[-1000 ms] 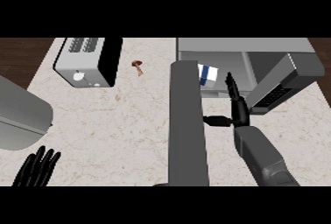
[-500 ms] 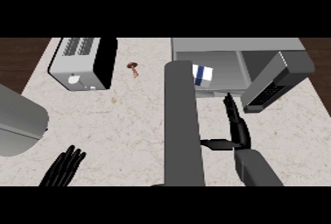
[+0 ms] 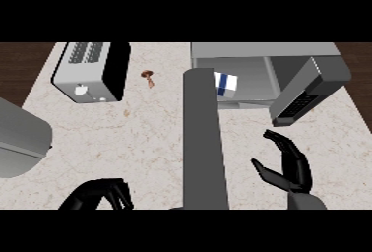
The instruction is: Pick up the milk, place it into the microwave and close the microwave
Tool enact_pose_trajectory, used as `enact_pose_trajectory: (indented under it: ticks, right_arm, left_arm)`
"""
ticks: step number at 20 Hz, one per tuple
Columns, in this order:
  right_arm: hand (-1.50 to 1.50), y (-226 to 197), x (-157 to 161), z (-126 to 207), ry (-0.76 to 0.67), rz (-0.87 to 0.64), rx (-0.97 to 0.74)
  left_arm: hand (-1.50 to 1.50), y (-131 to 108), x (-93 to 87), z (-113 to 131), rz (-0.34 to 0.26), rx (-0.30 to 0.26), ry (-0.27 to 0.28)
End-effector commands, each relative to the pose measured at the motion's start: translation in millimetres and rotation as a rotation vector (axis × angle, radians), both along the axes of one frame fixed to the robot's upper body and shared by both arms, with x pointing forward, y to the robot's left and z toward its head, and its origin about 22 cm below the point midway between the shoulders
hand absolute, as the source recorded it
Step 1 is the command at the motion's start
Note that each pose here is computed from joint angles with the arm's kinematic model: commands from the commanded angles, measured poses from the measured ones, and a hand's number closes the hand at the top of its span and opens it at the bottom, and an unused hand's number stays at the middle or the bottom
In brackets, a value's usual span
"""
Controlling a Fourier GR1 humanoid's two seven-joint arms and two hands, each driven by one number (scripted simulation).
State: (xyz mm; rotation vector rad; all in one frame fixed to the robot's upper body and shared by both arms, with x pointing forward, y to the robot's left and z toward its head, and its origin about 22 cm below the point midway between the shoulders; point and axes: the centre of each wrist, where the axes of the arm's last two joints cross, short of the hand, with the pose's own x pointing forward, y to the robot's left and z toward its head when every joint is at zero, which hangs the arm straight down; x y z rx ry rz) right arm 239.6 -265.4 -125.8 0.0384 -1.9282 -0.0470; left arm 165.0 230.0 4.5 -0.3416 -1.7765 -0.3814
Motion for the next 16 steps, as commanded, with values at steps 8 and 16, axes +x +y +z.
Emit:
enact_pose_trajectory:
  ticks: [8,16]
  right_arm:
    - [-1.5,-68,-49,48,-0.031,-0.061,0.064]
    - [-1.5,-100,-57,64,-0.086,-0.06,-0.024]
  left_arm:
    - [1.5,-82,76.9,14,-0.118,0.137,-0.05]
    - [1.5,-150,113.4,2,-0.204,0.268,-0.137]
